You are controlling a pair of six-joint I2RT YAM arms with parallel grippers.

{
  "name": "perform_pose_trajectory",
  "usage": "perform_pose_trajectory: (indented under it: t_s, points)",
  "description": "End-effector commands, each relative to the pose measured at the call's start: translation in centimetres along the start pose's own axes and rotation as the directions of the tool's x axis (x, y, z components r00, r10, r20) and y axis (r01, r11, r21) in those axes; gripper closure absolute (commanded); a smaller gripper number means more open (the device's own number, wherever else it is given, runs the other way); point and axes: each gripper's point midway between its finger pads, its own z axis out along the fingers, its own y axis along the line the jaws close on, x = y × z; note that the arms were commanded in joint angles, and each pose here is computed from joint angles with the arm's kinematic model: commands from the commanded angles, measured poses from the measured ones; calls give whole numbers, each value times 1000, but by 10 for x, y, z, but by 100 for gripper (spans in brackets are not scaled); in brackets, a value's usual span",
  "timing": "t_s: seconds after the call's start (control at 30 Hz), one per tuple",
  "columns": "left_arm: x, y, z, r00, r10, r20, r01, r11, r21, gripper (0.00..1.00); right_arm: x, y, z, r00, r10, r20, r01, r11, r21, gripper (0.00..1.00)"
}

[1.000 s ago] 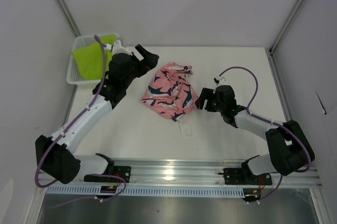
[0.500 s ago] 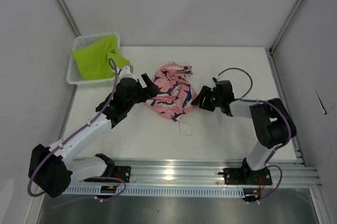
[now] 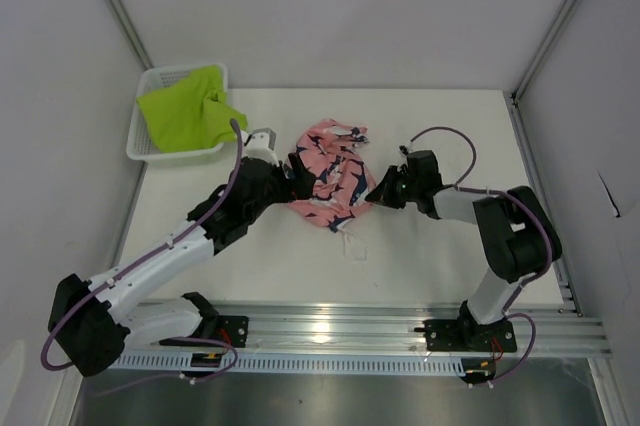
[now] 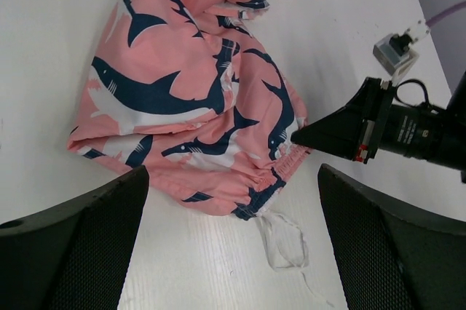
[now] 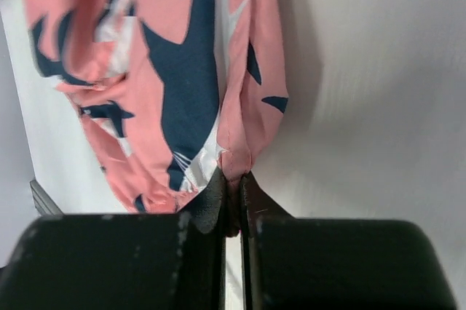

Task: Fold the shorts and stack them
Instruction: Move the shorts to the center of the board, then flatten the shorts out

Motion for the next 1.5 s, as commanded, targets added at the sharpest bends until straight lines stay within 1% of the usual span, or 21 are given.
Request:
perform_pose_trajectory:
  t_s: [0.0,0.1,0.2,0.23,0.27,0.33,0.37,0.4,0.43,0.47,0.5,0.53,0.67,0.7,0.73,0.77,0.8,1.0,1.23,1.33,1.47]
  points:
    - [-1,-17,2,994,104,31,-106,993,51,1,-23,37,-25,985,-142,100,141,990,14,100]
    - [9,-23,4,991,133,12,-134,989,63,1,-16,62,-48,958,-255,127,252,967,45,100]
    - [18,-28,6,992,127,-7,-126,988,89,1,-9,92,-71,910,-376,174,375,926,38,100]
    - [21,-31,5,993,118,-17,-115,988,107,1,3,110,-76,890,-419,178,426,905,-2,100]
    - [25,-30,5,993,116,-26,-112,988,111,1,3,130,-91,865,-451,221,470,882,-39,100]
    - [29,-34,2,993,114,-29,-109,985,134,1,4,156,-106,843,-468,266,504,860,-84,100]
    - [29,-37,-2,993,113,-18,-109,981,159,1,5,162,-115,846,-463,265,501,861,-93,100]
    - [31,-37,-5,992,124,-19,-119,978,169,1,4,169,-119,845,-466,264,505,856,-106,98]
    - [34,-41,-8,990,141,-6,-137,971,195,1,2,180,-125,844,-471,255,512,851,-120,83]
    - [34,-44,-11,989,146,4,-144,967,211,1,5,186,-125,843,-484,236,520,845,-127,76]
    - [31,-46,-17,989,146,20,-147,963,225,1,16,176,-115,851,-503,149,519,849,-98,73]
    - [38,-41,-18,988,154,11,-153,964,216,1,11,186,-116,845,-512,152,528,844,-95,70]
    - [46,-37,-29,987,157,9,-155,957,246,1,36,192,-106,842,-531,94,539,827,-156,63]
    - [50,-34,-31,987,158,5,-154,957,245,1,36,197,-106,845,-524,106,534,826,-177,64]
    - [49,-33,-36,988,150,20,-150,956,252,1,38,198,-106,852,-513,101,523,831,-190,70]
    - [54,-30,-39,988,152,17,-152,955,256,1,42,200,-106,854,-511,93,519,829,-209,89]
    - [53,-32,-42,989,148,30,-150,950,272,1,43,200,-105,855,-511,89,517,828,-217,100]
    - [61,-41,-60,985,163,57,-173,914,368,1,50,208,-100,865,-499,53,493,827,-270,100]
    - [68,-60,-63,978,191,79,-206,890,407,1,61,216,-93,878,-478,-1,455,836,-306,100]
    - [76,-65,-57,975,214,63,-222,892,394,1,64,224,-92,878,-479,-1,455,835,-311,100]
    - [86,-60,-41,973,228,40,-228,918,325,1,66,233,-93,882,-472,-10,445,839,-313,100]
